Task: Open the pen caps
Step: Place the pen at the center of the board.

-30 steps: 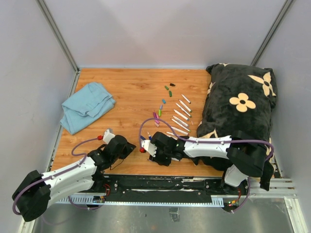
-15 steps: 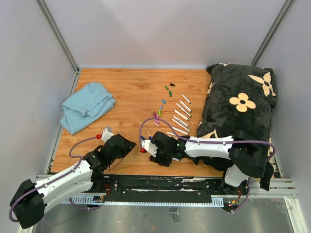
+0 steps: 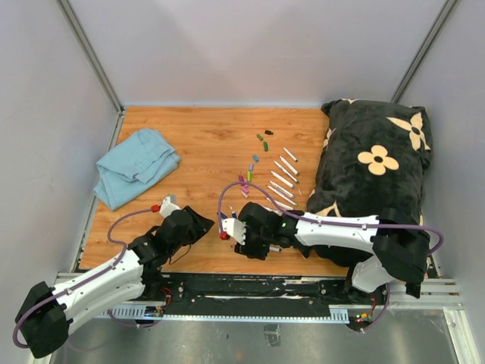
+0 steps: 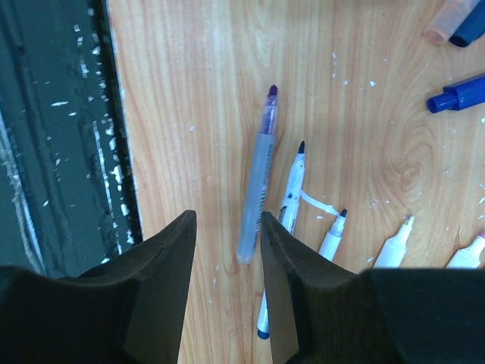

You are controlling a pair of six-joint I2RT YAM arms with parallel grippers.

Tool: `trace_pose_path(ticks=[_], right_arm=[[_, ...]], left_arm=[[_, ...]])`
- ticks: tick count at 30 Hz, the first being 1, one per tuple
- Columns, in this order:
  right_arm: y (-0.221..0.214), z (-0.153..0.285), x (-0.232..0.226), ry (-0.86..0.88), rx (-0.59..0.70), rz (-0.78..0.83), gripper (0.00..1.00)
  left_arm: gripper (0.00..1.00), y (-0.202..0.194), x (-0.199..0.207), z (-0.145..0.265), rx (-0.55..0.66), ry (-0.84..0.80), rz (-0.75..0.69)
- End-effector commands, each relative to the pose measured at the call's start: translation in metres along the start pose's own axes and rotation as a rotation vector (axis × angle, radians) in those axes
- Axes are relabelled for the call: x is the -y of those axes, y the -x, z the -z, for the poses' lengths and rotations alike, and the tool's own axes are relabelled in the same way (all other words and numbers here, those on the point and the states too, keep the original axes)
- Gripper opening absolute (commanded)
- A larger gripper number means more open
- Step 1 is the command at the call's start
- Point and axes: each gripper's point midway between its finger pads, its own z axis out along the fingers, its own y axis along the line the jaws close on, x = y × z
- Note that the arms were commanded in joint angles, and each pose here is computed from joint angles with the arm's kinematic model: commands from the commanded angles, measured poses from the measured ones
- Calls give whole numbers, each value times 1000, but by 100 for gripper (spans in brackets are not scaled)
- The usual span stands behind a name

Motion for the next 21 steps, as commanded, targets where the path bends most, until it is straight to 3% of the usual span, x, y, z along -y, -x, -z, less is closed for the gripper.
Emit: trace_pose_path(ticks=[1,4,8,12,17,21], right_arm=[[23,23,-5,62,66,90,41],[33,47,3,78,127,148,46],[39,92,31,66,247,123,59],[32,150,75,-65,379,34,74],[5,222,128,-385,442,-34,99],[-12,265,156,-587,425,-117,98]], left_arm=[[46,8,27,4,12,-100,-91],[52,12,42,6,35,-182,-147],[73,27,55,8,112,-219,-213],[91,48,82,16,206,-300,-314],[99,77,130,38,313,-465,-417],[99,103,169,56,331,-584,-443]])
